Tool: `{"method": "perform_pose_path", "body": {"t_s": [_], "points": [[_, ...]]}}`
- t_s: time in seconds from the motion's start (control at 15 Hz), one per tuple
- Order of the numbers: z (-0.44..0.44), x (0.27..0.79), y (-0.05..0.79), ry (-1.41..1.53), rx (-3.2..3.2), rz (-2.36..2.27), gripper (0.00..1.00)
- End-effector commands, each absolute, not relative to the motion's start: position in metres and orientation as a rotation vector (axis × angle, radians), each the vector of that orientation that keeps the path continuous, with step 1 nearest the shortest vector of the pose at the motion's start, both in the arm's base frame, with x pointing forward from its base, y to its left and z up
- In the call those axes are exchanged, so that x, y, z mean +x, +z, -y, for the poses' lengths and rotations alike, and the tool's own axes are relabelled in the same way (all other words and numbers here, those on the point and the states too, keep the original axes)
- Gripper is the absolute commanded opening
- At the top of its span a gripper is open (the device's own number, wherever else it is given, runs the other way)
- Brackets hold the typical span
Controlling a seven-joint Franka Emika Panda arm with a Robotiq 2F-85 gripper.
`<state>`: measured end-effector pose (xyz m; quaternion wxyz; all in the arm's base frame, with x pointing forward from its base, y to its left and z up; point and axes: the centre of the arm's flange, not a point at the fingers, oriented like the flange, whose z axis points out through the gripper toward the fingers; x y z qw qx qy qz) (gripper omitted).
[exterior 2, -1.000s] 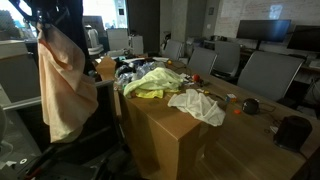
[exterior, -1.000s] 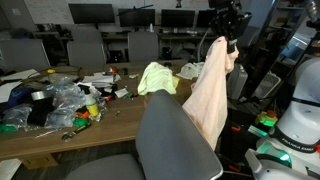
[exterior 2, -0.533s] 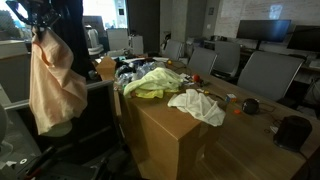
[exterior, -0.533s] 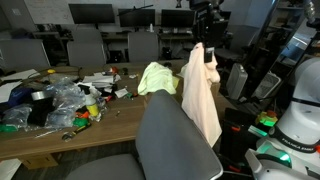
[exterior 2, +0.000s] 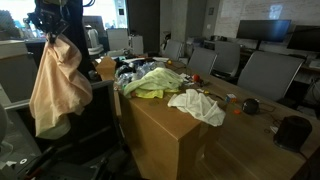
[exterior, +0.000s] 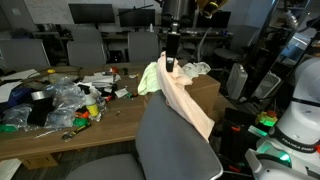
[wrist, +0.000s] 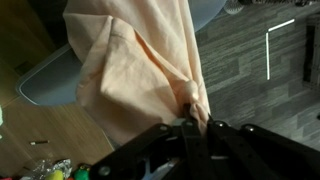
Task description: Move all the clothes from the box to the backrest of the chair
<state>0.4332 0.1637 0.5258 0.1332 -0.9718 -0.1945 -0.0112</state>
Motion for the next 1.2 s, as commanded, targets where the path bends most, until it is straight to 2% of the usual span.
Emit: {"method": "perform_pose_path", "body": {"t_s": [0.0, 0.27, 0.53, 1.13], "points": [[-0.174, 0.439, 0.51, -0.11, -2.834, 0.421, 0.02], [-0.187, 0.431, 0.463, -0.174, -2.933, 0.468, 0.02], [-0.193, 0.422, 0.415, -0.065, -3.041, 0.481, 0.02], [-0.193, 0.416, 0.386, 0.015, -3.149, 0.531, 0.03]]}}
